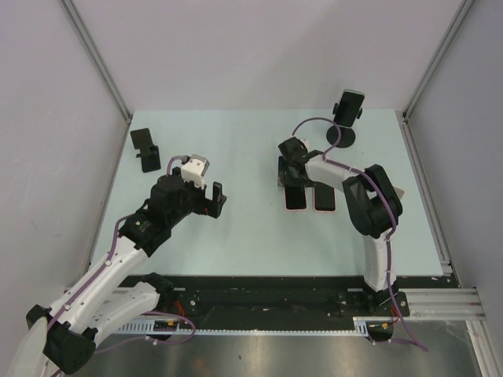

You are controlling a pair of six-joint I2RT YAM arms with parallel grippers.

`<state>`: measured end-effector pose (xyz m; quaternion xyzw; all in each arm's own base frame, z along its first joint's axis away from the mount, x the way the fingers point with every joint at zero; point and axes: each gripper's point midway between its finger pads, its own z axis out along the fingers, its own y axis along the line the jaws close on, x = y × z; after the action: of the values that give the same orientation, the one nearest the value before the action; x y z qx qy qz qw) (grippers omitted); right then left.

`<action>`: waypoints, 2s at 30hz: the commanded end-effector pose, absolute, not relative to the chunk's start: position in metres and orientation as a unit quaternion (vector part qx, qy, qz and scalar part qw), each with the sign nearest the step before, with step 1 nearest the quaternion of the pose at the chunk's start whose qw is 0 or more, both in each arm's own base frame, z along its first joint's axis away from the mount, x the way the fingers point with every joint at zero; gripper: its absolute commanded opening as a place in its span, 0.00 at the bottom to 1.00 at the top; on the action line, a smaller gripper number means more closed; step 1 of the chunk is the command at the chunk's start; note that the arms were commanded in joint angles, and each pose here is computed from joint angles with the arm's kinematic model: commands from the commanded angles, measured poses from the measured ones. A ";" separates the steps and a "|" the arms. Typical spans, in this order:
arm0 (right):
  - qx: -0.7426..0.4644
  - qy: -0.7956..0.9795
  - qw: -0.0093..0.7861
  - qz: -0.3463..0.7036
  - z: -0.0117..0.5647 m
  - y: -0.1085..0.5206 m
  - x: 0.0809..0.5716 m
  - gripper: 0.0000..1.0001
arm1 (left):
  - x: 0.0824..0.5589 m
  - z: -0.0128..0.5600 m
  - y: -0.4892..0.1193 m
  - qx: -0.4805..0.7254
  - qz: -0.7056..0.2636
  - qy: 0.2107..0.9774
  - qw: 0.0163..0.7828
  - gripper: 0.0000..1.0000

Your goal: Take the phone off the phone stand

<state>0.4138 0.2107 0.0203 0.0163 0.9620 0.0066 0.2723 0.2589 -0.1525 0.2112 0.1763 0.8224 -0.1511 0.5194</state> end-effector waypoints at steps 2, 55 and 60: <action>0.012 0.979 0.201 -0.033 -0.002 0.181 0.375 0.67 | 0.259 0.215 -0.155 0.194 -0.152 0.813 0.527 1.00; 0.040 0.938 0.339 0.053 0.112 0.189 0.405 0.98 | 0.257 0.220 -0.154 0.192 -0.155 0.809 0.534 1.00; 0.070 0.927 0.368 0.025 0.157 0.139 0.401 0.99 | 0.256 0.224 -0.153 0.189 -0.156 0.805 0.540 1.00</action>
<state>0.4013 0.1800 0.1100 0.0488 0.9412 0.0467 0.3311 0.2578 -0.1520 0.2141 0.1758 0.8195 -0.1530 0.5235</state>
